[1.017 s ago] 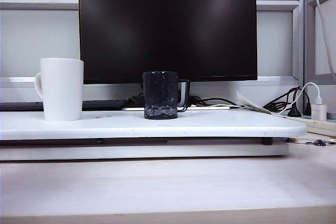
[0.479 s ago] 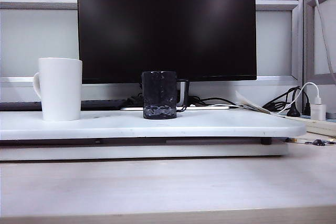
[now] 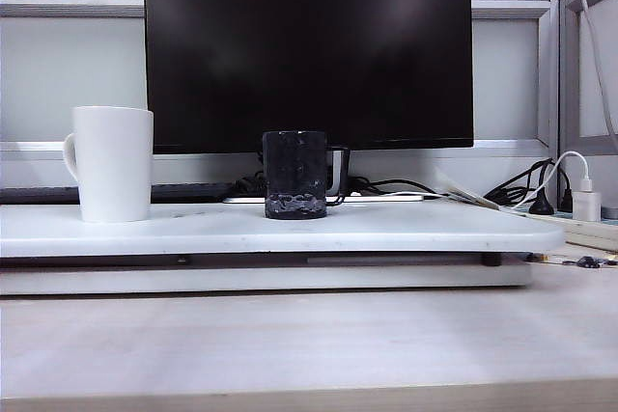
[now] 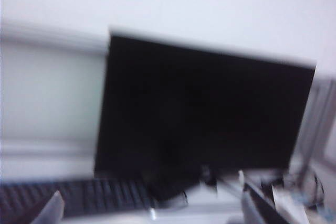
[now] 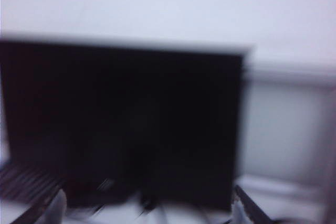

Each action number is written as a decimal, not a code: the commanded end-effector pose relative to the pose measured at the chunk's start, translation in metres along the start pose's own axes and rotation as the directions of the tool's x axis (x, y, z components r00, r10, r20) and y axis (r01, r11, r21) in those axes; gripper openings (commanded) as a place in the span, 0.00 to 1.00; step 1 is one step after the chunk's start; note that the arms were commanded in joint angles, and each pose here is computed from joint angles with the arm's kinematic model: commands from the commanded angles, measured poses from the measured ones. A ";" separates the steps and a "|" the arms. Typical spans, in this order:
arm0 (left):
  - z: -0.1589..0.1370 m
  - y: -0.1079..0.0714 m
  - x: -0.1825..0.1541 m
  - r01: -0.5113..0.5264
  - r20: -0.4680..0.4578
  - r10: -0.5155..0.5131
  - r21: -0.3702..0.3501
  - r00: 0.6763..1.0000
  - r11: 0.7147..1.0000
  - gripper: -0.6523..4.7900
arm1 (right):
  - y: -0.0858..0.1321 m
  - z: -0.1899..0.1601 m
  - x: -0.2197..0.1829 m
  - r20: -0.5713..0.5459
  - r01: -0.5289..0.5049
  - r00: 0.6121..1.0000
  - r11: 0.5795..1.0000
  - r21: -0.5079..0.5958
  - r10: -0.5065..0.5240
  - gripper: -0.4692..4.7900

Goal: Carefully pick up the black cup and pour some water from the black cup into the white cup.

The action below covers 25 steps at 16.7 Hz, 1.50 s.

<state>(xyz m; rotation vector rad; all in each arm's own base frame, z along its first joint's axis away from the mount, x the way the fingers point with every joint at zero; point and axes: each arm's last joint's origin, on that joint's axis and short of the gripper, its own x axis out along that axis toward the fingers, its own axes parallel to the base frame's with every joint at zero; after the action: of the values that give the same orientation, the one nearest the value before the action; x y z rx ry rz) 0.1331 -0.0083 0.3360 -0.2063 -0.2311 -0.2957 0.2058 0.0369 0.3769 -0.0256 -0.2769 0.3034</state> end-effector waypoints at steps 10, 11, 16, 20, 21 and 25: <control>-0.084 0.033 0.076 0.130 -0.423 -0.088 0.071 0.902 0.989 1.00 | 0.039 -0.154 0.094 -0.339 -0.230 0.903 0.964 0.136 0.264 0.87; -0.087 0.030 0.076 0.163 -0.443 -0.100 0.106 0.891 0.981 1.00 | 0.044 -0.167 0.097 -0.360 -0.241 0.891 0.960 0.145 0.278 0.87; -0.094 0.012 0.077 0.227 -0.485 -0.143 0.118 0.863 0.967 1.00 | 0.060 -0.206 0.106 -0.377 -0.289 0.865 0.943 0.164 0.331 0.87; -0.094 0.011 0.078 0.152 -0.480 -0.055 0.165 0.876 0.975 1.00 | 0.067 -0.218 0.129 -0.363 -0.309 0.864 0.936 0.167 0.350 0.87; -0.094 0.012 0.078 0.135 -0.478 -0.036 0.174 0.878 0.975 1.00 | 0.069 -0.219 0.137 -0.355 -0.313 0.866 0.935 0.165 0.352 0.87; -0.094 0.013 0.078 0.097 -0.475 0.007 0.195 0.880 0.976 1.00 | 0.071 -0.229 0.150 -0.358 -0.314 0.864 0.935 0.167 0.354 0.86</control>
<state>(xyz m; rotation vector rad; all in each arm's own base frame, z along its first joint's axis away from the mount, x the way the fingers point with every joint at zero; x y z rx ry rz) 0.2279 -0.0393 0.2612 0.0839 0.2355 -0.3714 0.3828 0.1523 0.1919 -0.0304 0.1494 0.6473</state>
